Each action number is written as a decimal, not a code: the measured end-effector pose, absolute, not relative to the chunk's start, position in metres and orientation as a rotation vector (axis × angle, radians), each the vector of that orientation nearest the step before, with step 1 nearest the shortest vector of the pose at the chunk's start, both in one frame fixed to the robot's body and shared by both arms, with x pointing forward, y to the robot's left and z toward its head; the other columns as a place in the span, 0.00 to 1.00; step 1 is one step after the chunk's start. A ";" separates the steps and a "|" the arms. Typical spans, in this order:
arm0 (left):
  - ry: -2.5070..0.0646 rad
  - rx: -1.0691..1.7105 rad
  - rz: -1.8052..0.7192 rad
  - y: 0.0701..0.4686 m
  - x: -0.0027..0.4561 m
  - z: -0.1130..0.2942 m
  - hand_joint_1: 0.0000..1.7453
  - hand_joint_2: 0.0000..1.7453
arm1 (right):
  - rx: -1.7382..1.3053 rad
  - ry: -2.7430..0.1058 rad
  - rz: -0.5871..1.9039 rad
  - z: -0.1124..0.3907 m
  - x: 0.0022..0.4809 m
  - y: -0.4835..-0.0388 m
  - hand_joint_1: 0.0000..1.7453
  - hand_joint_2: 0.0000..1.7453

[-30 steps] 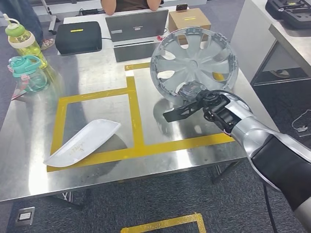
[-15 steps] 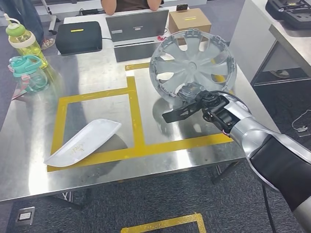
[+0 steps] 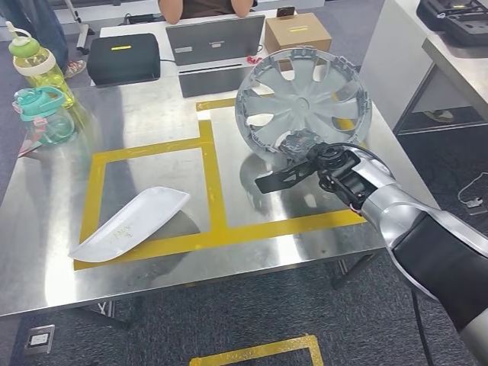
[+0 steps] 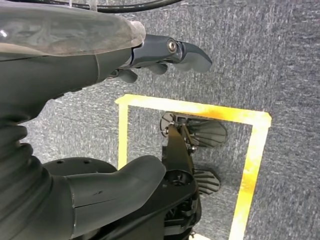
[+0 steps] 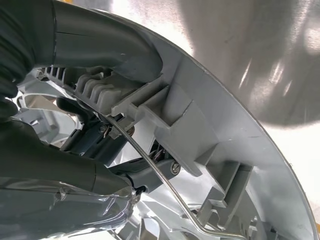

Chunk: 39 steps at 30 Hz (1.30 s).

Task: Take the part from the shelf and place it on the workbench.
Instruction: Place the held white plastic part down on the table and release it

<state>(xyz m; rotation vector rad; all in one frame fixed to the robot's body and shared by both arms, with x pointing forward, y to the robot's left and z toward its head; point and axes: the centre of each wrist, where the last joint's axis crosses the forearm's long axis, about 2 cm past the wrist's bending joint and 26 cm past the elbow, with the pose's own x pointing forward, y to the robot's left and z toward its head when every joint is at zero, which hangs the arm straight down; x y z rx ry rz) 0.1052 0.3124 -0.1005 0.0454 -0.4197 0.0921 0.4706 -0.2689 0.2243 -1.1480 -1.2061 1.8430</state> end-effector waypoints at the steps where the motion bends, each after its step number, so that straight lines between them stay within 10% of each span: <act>1: -0.421 0.047 0.092 0.312 0.105 -0.100 0.00 1.00 | -1.148 -1.208 1.842 0.224 0.471 -0.269 0.25 0.25; 2: -0.423 0.049 0.092 0.312 0.105 -0.100 0.00 1.00 | -1.149 -1.211 1.839 0.224 0.471 -0.269 0.00 0.00; 4: -0.426 0.058 0.090 0.313 0.106 -0.100 0.00 1.00 | -1.151 -1.218 1.833 0.225 0.471 -0.269 0.00 0.00; 8: -0.429 0.087 0.092 0.313 0.108 -0.100 0.00 0.00 | -1.150 -1.223 1.822 0.225 0.471 -0.270 0.00 0.00; 39: -0.423 0.055 0.107 0.312 0.105 -0.101 0.00 0.00 | -1.101 -1.404 1.650 0.233 0.474 -0.275 0.00 0.00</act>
